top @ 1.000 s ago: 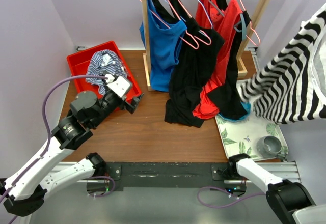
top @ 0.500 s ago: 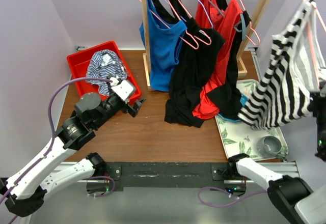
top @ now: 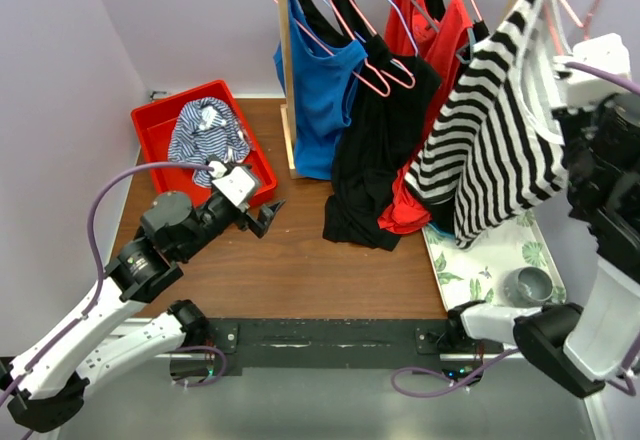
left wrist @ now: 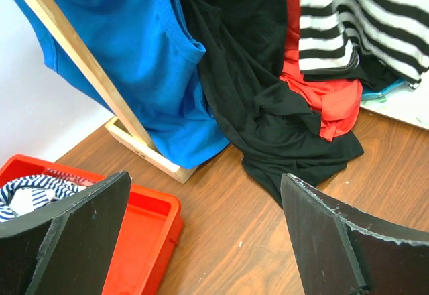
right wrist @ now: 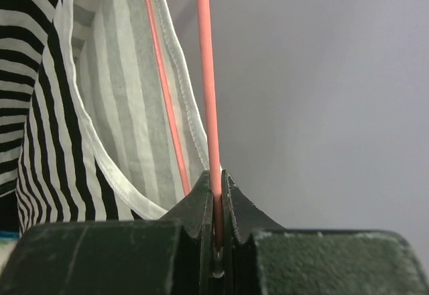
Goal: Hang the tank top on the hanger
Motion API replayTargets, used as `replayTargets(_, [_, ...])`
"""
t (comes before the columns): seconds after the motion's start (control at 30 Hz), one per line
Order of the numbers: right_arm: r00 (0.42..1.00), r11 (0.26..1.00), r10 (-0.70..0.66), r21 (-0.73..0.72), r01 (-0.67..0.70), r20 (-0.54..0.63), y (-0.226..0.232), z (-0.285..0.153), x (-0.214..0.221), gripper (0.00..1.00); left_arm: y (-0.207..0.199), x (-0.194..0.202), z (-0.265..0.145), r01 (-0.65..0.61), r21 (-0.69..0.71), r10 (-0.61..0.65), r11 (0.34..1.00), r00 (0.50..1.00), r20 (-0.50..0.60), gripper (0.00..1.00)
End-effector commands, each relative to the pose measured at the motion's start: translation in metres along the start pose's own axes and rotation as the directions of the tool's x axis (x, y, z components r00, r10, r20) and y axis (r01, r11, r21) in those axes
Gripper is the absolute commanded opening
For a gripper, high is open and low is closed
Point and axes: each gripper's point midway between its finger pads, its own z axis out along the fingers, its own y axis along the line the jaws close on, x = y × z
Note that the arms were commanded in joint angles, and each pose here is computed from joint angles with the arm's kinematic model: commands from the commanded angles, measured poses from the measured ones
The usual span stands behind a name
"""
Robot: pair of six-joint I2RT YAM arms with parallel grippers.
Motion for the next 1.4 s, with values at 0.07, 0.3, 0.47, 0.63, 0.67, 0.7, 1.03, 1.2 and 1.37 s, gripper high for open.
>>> replayTargets(0.07, [0.995, 0.987, 0.093, 0.125, -0.096, 0.034, -0.049, -0.046, 0.033, 0.00, -0.003, -0.011, 0.003, 0.015, 0.015, -0.016, 1.000, 0.998, 0.057, 1.00])
replayTargets(0.3, [0.995, 0.991, 0.087, 0.108, -0.081, -0.052, -0.031, -0.050, 0.070, 0.00, -0.008, -0.007, 0.011, 0.018, 0.038, -0.020, 0.999, 0.998, 0.052, 1.00])
replayTargets(0.47, [0.993, 0.994, 0.088, 0.069, -0.083, -0.073, -0.011, -0.024, 0.056, 0.00, -0.016, -0.008, 0.016, 0.020, 0.078, -0.025, 0.997, 0.998, 0.056, 1.00])
replayTargets(0.63, [0.995, 0.995, 0.089, 0.051, -0.086, -0.050, 0.002, 0.003, 0.026, 0.00, -0.017, -0.006, 0.015, 0.023, 0.085, -0.028, 0.996, 0.998, 0.059, 1.00])
replayTargets(0.67, [0.996, 0.996, 0.078, 0.050, -0.075, -0.053, 0.005, 0.008, 0.024, 0.00, -0.018, -0.004, 0.015, 0.023, 0.087, -0.028, 0.996, 0.998, 0.059, 1.00])
replayTargets(0.7, [0.996, 0.997, 0.073, 0.019, -0.072, -0.049, 0.013, 0.013, 0.022, 0.00, -0.018, -0.004, 0.014, 0.026, 0.087, -0.031, 0.996, 0.998, 0.061, 1.00])
replayTargets(1.03, [0.988, 0.989, 0.095, -0.100, -0.108, -0.123, 0.042, 0.058, 0.024, 0.00, -0.021, 0.003, 0.015, 0.015, 0.093, -0.021, 0.996, 0.998, 0.060, 1.00])
replayTargets(1.2, [0.981, 0.979, 0.134, -0.135, -0.153, -0.140, 0.043, 0.064, 0.033, 0.00, -0.021, 0.009, 0.015, 0.012, 0.093, -0.017, 0.996, 0.999, 0.049, 1.00])
replayTargets(1.37, [0.982, 0.980, 0.121, -0.138, -0.142, -0.148, 0.044, 0.062, 0.043, 0.00, -0.023, 0.014, 0.019, 0.010, 0.094, -0.014, 0.995, 0.999, 0.042, 1.00])
